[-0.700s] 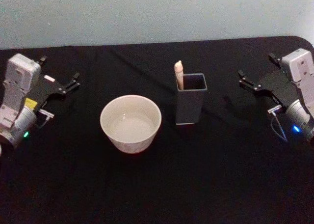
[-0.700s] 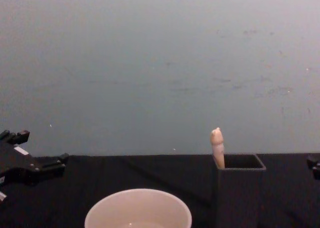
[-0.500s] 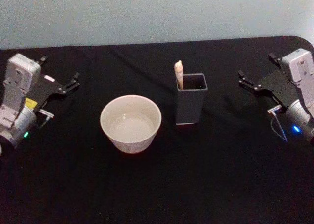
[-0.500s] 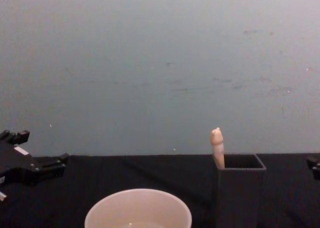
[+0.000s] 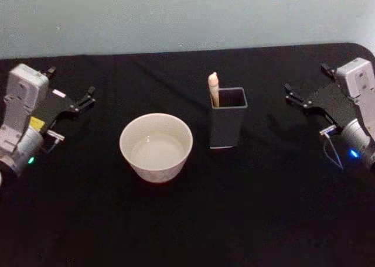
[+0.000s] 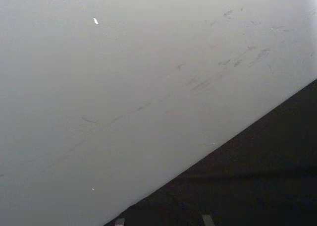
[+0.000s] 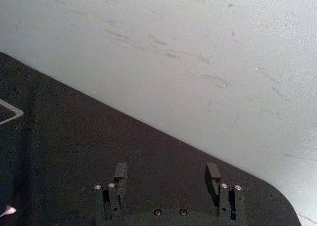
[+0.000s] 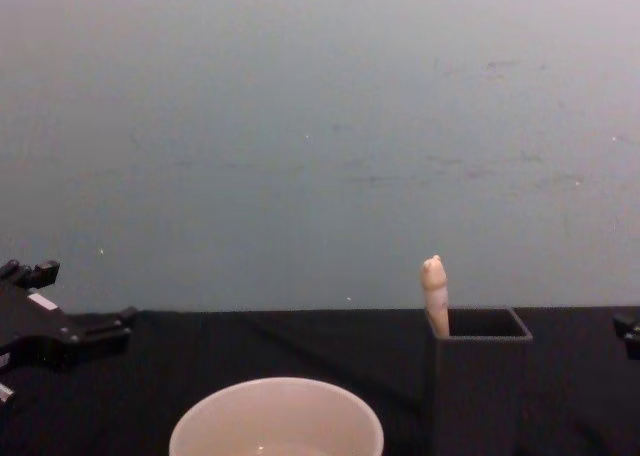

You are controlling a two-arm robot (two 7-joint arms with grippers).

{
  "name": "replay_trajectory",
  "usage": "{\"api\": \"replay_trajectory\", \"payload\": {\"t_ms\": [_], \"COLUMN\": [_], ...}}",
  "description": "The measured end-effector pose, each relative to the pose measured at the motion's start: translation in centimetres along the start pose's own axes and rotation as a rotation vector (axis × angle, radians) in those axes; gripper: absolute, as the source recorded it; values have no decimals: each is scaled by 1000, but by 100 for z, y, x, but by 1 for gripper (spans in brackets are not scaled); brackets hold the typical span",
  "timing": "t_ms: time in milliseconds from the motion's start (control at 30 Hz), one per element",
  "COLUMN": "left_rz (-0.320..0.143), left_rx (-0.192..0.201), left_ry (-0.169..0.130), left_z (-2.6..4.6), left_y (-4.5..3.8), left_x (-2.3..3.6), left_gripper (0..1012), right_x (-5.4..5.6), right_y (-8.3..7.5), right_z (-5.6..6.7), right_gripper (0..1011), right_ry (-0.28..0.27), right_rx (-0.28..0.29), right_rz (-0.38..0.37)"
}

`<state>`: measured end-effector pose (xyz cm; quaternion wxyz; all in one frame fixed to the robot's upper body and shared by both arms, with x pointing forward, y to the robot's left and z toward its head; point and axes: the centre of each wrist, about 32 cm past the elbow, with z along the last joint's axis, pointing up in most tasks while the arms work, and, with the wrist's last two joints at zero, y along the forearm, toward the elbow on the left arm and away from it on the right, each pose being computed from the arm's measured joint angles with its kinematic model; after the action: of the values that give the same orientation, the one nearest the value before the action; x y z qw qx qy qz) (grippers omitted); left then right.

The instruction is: Pick up the stirring spoon with one hand, stir inside the cup, then place it back in its original position.

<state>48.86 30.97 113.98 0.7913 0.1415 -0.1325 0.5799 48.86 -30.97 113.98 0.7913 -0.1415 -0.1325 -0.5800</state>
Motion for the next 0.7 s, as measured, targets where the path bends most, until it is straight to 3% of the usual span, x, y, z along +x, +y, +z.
{"api": "replay_trajectory", "payload": {"t_ms": [700], "left_rz": [0], "left_rx": [0], "left_ry": [0], "left_z": [0], "left_y": [0], "left_x": [0], "left_gripper": [1001], "right_x": [0], "right_y": [0], "right_z": [0], "right_gripper": [1003], "right_ry": [0], "right_rx": [0], "right_rz": [0]}}
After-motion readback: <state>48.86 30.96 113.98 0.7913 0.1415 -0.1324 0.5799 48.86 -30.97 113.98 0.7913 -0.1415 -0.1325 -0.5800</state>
